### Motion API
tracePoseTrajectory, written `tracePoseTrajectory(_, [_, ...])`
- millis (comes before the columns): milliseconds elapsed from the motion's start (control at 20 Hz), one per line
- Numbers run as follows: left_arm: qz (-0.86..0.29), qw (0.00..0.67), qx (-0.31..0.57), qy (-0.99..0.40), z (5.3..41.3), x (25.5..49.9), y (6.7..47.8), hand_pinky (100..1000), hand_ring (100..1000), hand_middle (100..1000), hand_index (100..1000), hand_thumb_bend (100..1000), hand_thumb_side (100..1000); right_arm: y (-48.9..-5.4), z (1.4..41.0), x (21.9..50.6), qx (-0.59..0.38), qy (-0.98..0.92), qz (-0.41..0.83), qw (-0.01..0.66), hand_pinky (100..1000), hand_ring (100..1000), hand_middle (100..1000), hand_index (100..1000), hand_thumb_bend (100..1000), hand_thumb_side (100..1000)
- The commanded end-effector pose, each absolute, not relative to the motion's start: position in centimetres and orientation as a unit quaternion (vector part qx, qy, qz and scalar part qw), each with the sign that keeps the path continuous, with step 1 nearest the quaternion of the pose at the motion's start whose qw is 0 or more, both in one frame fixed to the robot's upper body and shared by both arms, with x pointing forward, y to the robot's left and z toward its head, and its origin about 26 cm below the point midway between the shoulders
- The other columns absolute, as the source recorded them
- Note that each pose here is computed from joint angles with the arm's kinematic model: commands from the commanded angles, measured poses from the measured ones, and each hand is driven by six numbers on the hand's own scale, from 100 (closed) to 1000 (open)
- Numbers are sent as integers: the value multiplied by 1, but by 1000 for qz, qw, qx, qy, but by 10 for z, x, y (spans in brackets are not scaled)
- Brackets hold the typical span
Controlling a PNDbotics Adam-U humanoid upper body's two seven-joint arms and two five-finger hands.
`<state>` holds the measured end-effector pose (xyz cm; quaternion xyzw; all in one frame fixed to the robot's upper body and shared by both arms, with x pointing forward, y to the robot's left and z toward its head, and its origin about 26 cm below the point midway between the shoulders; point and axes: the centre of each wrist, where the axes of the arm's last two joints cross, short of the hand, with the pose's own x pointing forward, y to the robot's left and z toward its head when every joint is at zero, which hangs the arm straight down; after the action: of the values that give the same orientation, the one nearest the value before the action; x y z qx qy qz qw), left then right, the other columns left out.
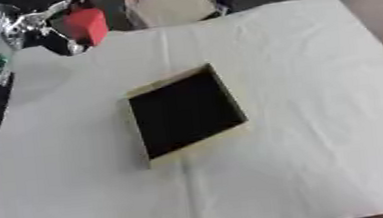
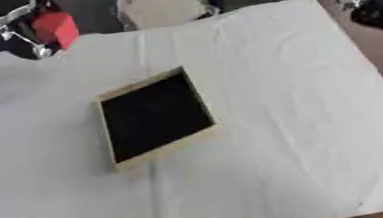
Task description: Pick up objects on the table and place them in the box.
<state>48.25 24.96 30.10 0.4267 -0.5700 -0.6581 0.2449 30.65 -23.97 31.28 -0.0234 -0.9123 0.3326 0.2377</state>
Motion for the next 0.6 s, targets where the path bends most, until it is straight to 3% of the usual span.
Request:
tracePoseTrajectory(50, [-681,188,405,-580,313,475,224,773,662,571,719,248,165,-240,322,302,-25,-915,337,222,579,633,743,971,100,423])
tracePoseTrajectory(600, [-737,126,322,-580,286,467,176,775,683,591,736,277,169,-240,323,302,-25,-915,336,222,577,632,742,971,100,421])
